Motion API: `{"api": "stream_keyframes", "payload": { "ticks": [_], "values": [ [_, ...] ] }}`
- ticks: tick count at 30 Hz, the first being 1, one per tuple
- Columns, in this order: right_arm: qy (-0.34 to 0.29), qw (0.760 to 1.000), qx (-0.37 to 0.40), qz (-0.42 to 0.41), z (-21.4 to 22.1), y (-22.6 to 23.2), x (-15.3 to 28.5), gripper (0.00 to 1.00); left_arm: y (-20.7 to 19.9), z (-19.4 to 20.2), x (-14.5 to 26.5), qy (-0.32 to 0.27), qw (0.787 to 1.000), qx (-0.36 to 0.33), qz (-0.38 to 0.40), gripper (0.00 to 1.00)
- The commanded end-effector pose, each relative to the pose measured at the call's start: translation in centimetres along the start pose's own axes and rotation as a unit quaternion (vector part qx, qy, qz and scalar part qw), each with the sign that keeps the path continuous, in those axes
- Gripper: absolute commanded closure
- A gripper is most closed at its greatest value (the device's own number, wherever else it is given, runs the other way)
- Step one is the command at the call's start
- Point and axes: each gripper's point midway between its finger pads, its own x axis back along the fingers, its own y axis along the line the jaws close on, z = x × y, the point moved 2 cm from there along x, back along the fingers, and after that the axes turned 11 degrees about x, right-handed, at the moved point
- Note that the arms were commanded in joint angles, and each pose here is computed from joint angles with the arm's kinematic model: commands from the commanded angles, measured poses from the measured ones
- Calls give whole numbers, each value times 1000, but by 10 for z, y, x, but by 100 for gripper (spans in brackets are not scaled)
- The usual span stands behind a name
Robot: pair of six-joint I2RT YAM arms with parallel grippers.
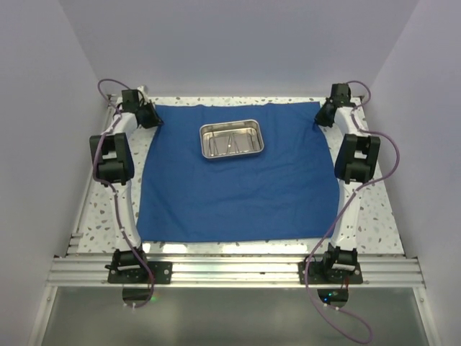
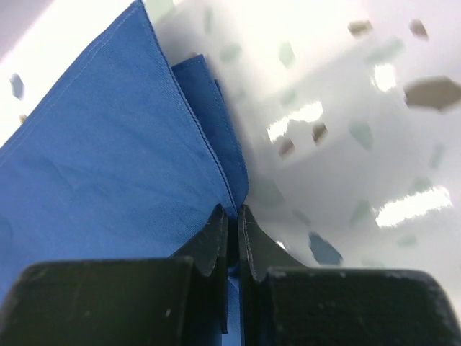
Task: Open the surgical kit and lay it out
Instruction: Move the surgical kit at the center of the board.
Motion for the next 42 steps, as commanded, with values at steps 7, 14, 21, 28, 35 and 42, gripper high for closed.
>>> {"api": "stream_keyframes", "payload": {
  "ticks": [7,14,21,28,35,42],
  "values": [
    [-28,997,-51,-47,-18,24,-35,100,17,-23,-23,-31,998,-5,-46,100],
    [-31,998,-43,-29,-4,15,-5,1,16,-44,7,-64,997,0,-53,1],
    [-53,999,-3,0,-27,6,75,1,-44,-94,95,-140,990,-23,-20,0],
    [-18,995,-22,100,-4,-28,174,1,-154,-44,120,-120,985,-106,66,6],
    [-15,999,-33,3,72,-13,260,1,-232,27,89,-65,983,-127,118,16],
    [-21,1000,14,-5,137,-15,323,1,-283,95,30,-23,980,-154,120,20]
  ]
}}
